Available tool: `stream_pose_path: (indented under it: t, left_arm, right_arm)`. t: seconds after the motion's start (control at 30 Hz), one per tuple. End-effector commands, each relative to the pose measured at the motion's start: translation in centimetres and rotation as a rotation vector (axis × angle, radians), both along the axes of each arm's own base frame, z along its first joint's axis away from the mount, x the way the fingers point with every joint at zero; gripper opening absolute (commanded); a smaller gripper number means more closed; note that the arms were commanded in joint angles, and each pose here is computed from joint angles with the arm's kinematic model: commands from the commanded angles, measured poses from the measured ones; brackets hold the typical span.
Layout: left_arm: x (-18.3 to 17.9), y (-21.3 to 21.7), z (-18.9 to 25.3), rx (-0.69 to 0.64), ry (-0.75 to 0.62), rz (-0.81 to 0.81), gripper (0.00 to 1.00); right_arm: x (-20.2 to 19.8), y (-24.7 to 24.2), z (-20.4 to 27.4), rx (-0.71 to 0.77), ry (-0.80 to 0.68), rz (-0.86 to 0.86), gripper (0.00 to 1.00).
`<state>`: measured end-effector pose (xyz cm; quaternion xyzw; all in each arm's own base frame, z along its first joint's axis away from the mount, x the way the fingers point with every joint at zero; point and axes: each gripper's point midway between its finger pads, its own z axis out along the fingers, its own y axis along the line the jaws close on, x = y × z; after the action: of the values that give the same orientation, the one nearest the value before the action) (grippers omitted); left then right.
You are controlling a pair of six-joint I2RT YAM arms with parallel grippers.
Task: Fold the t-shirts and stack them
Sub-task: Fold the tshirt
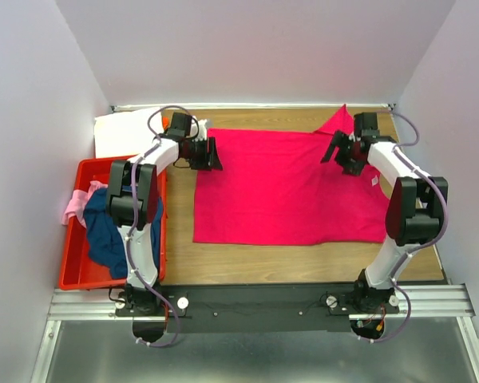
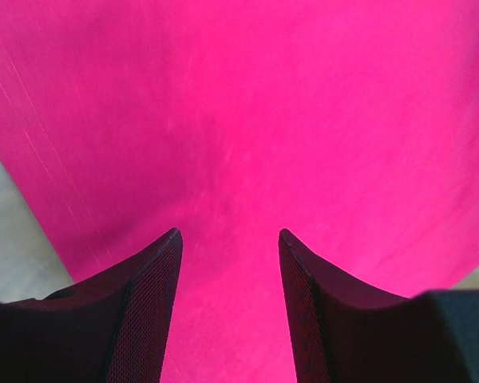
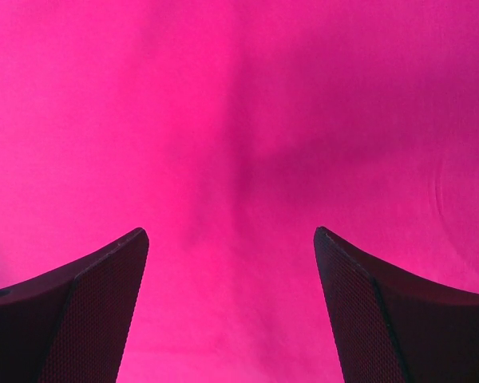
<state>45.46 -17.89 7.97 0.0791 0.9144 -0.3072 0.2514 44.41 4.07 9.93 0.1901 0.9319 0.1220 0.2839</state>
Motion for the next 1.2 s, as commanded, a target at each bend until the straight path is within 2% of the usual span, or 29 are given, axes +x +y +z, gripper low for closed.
stream_pose_path:
  t: [0.0, 0.17, 0.33, 0.43, 0.73, 0.83, 1.0, 1.07, 1.1, 1.13, 1.17]
  left_arm:
    - [-2.7, 0.5, -2.2, 0.048, 0.063, -0.032, 0.6]
    - [-2.8, 0.7, -3.7, 0.066, 0.086, -0.012, 0.59]
    - [-1.7, 1.6, -6.2, 0.101, 0.13, 0.008, 0.59]
    - [-0.9, 2.1, -7.3, 0.094, 0.16, 0.033, 0.59]
    - [4.5, 1.4, -7.7, 0.074, 0.142, 0.054, 0.59]
    - [7.4, 0.8, -6.1, 0.051, 0.081, 0.054, 0.59]
    - [9.8, -0.2, -2.2, 0.006, -0.03, 0.026, 0.59]
    - [9.9, 0.1, 0.3, 0.034, -0.093, 0.038, 0.59]
    - [9.8, 0.4, 3.3, 0.045, -0.151, 0.051, 0.59]
    - [9.5, 0.8, 4.2, 0.065, -0.173, 0.061, 0.59]
    - [8.4, 2.1, 3.0, 0.12, -0.153, 0.105, 0.59]
  right_arm:
    - [-3.4, -0.6, -1.7, -0.009, 0.057, -0.067, 0.9]
    - [-5.3, -0.7, -4.5, -0.013, 0.128, -0.066, 0.9]
    - [-5.1, -0.8, -7.1, -0.021, 0.185, -0.083, 0.9]
    - [-3.7, -0.8, -7.1, -0.019, 0.178, -0.085, 0.9]
    - [1.2, 0.2, -9.3, 0.036, 0.185, -0.06, 0.9]
    - [3.6, 0.6, -9.3, 0.055, 0.16, -0.045, 0.9]
    - [6.8, 1.9, -7.3, 0.123, 0.094, -0.012, 0.9]
    - [7.4, 2.4, -6.8, 0.147, 0.08, -0.001, 0.9]
    - [7.8, 2.5, -6.2, 0.153, 0.067, 0.005, 0.9]
    - [8.0, 2.6, -5.8, 0.16, 0.058, 0.009, 0.9]
    - [8.1, 2.8, -5.3, 0.169, 0.047, 0.016, 0.9]
